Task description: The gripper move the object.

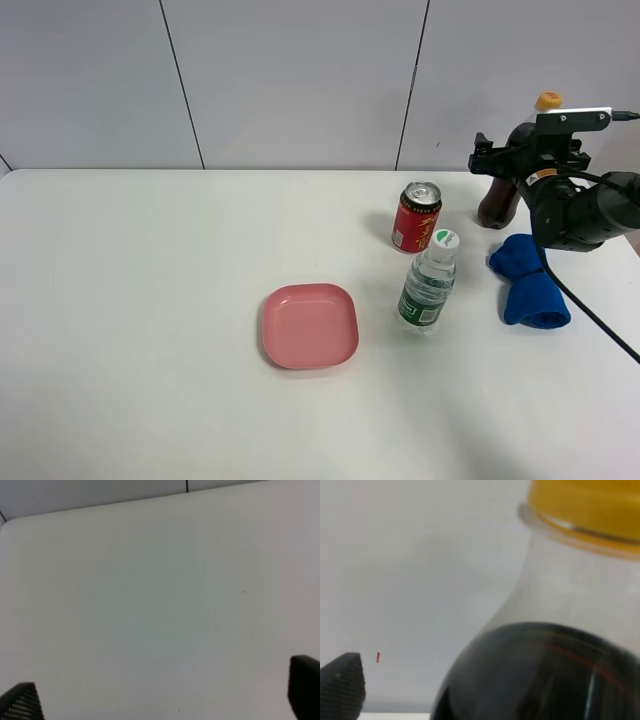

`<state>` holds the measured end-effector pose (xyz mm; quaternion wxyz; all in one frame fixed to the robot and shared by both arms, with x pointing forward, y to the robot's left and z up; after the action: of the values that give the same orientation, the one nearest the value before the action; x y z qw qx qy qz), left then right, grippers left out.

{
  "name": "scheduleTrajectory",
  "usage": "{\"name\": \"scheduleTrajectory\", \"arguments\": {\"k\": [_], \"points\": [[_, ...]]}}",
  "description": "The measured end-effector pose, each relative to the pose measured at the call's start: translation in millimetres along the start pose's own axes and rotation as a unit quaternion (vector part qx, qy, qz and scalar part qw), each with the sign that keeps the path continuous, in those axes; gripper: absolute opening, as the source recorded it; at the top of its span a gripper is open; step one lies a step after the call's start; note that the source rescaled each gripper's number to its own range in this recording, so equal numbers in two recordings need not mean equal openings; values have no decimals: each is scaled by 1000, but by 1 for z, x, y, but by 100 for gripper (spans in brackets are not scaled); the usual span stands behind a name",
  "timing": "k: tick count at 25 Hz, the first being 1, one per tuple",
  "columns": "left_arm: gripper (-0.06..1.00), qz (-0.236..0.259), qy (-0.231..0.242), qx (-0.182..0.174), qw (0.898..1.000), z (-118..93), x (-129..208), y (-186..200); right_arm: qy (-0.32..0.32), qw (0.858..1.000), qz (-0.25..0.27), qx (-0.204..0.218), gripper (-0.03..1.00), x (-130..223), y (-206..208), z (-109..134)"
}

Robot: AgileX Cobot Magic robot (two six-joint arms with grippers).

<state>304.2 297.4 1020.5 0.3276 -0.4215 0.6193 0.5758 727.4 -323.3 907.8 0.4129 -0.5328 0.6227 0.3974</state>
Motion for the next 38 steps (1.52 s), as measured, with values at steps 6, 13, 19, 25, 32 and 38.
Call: {"name": "scheduleTrajectory", "arguments": {"k": [6, 13, 19, 25, 32, 38], "points": [[100, 0, 0, 0, 1000, 0, 0, 0, 2, 1000, -2, -7, 100, -1, 0, 2], [100, 0, 0, 0, 1000, 0, 0, 0, 2, 1000, -31, 0, 100, -30, 4, -7], [100, 0, 0, 0, 1000, 0, 0, 0, 6, 999, -54, -4, 100, -62, 10, -15], [100, 0, 0, 0, 1000, 0, 0, 0, 8, 997, -76, -3, 100, -98, 21, -27], [100, 0, 0, 0, 1000, 0, 0, 0, -19, 998, -61, -17, 100, -157, 57, -50], [100, 0, 0, 0, 1000, 0, 0, 0, -30, 998, 9, -51, 100, -190, 114, -64]]}}
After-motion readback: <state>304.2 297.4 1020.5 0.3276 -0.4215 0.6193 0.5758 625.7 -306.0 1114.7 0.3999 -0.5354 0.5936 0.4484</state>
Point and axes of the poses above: a point on each arm's last joint axis where the gripper is mounted, y pointing back along that axis away from the gripper, z along the wrist's bending axis when the last joint is at zero, x = y × z, the point moved 8 cm from there along -y, pointing out along that axis toward the gripper, and after that the axes turned 13 degrees about y, right-handed, at the moved point
